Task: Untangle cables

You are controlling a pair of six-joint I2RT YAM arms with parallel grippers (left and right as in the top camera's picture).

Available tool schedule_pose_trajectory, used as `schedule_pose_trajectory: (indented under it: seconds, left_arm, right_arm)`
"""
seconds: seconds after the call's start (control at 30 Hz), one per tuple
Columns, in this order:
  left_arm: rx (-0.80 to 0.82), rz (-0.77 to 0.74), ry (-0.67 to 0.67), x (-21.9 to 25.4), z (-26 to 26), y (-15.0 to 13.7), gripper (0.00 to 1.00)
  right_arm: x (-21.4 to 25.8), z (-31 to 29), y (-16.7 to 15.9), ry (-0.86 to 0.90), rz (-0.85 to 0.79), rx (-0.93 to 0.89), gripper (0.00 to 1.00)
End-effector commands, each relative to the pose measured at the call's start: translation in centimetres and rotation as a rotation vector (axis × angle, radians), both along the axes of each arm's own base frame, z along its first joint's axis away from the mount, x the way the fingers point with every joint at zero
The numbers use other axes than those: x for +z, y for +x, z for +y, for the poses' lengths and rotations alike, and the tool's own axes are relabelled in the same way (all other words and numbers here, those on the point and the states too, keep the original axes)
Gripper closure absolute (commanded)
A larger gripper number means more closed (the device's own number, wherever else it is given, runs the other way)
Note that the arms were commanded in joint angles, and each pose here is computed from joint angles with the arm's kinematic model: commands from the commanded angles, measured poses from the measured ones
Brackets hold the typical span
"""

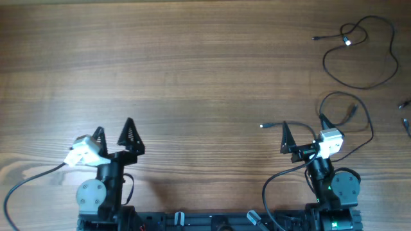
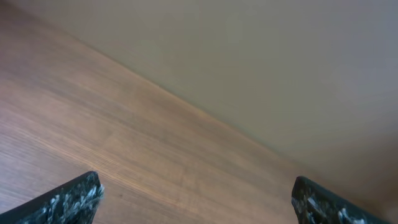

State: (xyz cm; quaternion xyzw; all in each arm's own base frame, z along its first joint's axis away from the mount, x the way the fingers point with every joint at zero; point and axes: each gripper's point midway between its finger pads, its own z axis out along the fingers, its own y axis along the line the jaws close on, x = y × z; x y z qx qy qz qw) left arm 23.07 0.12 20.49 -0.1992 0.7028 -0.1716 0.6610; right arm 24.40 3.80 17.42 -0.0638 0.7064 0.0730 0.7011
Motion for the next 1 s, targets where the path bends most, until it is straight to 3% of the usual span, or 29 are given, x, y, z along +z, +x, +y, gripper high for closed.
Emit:
schedule_pose_trajectory:
  seconds: [0.0,0.43,0.97]
  left_arm:
    - [-0.080,0.008,0.074,-1.9,-1.3,0.6,0.00]
    - [-0.125,0.000,0.193,-4.8,-2.0,1.5,0.00]
    - [-0.120,0.000,0.194,-4.8,-1.9,1.5,0.00]
  right_arm:
    - [0.3,-0.2,0.0,-0.011,-0.016,-0.012,0.00]
    - [0.3,-0.2,0.0,-0.011,-0.016,-0.012,0.00]
    - [0.3,-0.2,0.0,-0.011,-0.016,-0.012,0.00]
